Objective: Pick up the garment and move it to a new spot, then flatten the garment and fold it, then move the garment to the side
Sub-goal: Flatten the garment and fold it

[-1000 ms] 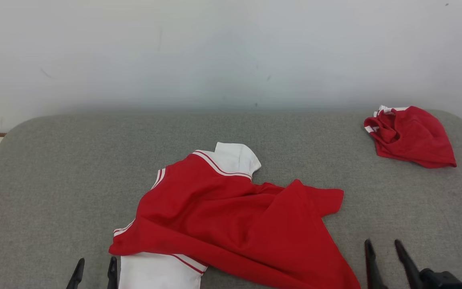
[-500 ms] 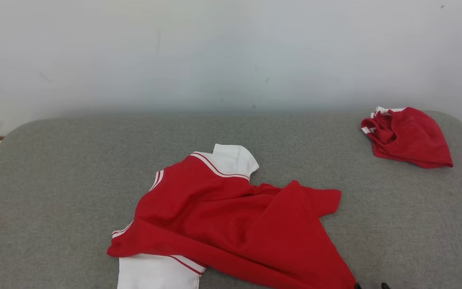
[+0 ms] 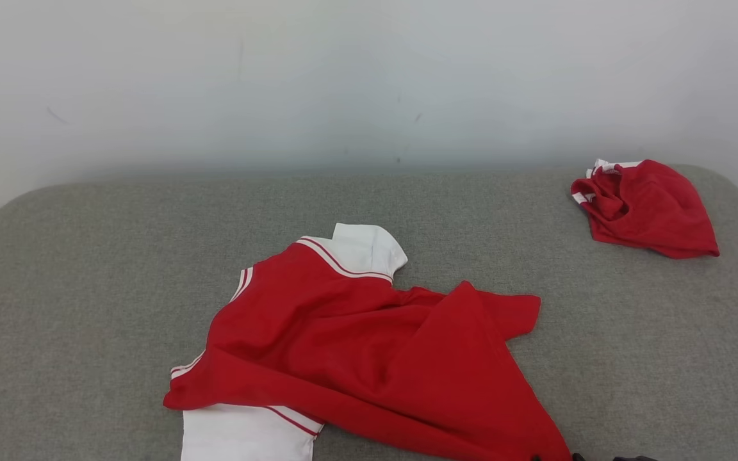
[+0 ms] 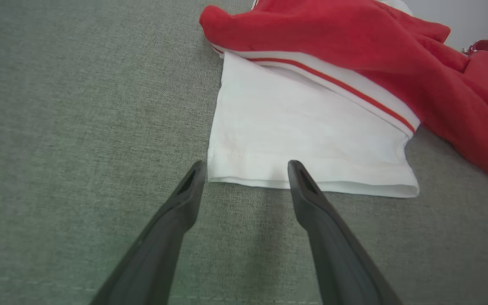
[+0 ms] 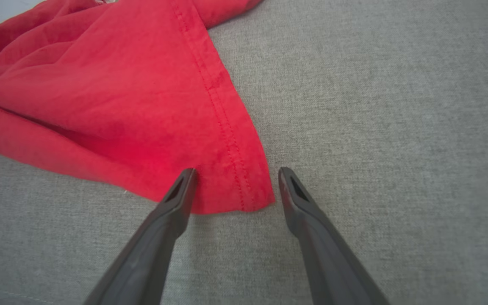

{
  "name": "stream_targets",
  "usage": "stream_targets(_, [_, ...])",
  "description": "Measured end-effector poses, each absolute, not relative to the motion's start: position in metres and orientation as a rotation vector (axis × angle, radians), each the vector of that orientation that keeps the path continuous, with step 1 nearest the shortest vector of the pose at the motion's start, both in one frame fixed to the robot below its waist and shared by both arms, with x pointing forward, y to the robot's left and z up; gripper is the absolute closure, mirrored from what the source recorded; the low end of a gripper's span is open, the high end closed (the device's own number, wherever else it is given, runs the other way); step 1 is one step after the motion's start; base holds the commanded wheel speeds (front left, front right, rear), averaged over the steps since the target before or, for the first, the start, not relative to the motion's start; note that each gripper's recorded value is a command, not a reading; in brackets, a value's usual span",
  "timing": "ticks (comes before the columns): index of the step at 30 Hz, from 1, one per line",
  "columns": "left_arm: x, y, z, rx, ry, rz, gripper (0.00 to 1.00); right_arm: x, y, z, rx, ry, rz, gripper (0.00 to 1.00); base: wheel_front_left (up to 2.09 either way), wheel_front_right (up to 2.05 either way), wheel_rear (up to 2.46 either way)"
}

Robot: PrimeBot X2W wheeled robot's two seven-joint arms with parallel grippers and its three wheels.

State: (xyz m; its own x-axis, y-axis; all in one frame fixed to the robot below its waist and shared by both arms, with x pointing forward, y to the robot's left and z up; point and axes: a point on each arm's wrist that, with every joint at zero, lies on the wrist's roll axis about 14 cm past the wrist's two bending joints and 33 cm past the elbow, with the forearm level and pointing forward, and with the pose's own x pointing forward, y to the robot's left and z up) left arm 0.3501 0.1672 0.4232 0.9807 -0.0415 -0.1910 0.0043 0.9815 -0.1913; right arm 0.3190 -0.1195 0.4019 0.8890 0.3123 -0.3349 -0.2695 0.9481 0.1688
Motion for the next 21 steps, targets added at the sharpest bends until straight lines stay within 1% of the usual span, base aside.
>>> stream_targets(11, [0.359, 0.169, 0.414, -0.205, 0.233, -0.018, 0.00, 0.324, -0.114, 0.391, 0.104, 0.388, 0.318, 0.00, 0.00, 0.00, 0.00])
stream_targets(12, [0.360, 0.167, 0.414, -0.209, 0.236, -0.025, 0.00, 0.325, -0.114, 0.391, 0.102, 0.386, 0.321, 0.05, 0.00, 0.00, 0.00])
stream_targets(13, [0.360, 0.167, 0.413, -0.215, 0.239, -0.024, 0.07, 0.326, -0.113, 0.391, 0.103, 0.383, 0.321, 0.51, 0.00, 0.00, 0.00])
stream_targets(14, [0.361, 0.165, 0.412, -0.226, 0.242, -0.031, 1.00, 0.326, -0.112, 0.391, 0.104, 0.384, 0.325, 1.00, 0.00, 0.00, 0.00])
stream_targets(17, [0.360, 0.162, 0.410, -0.226, 0.249, -0.043, 1.00, 0.327, -0.110, 0.390, 0.109, 0.384, 0.328, 1.00, 0.00, 0.00, 0.00])
stream_targets(21, [0.365, 0.162, 0.422, -0.229, 0.208, -0.050, 1.00, 0.330, -0.108, 0.397, 0.144, 0.347, 0.325, 1.00, 0.00, 0.00, 0.00])
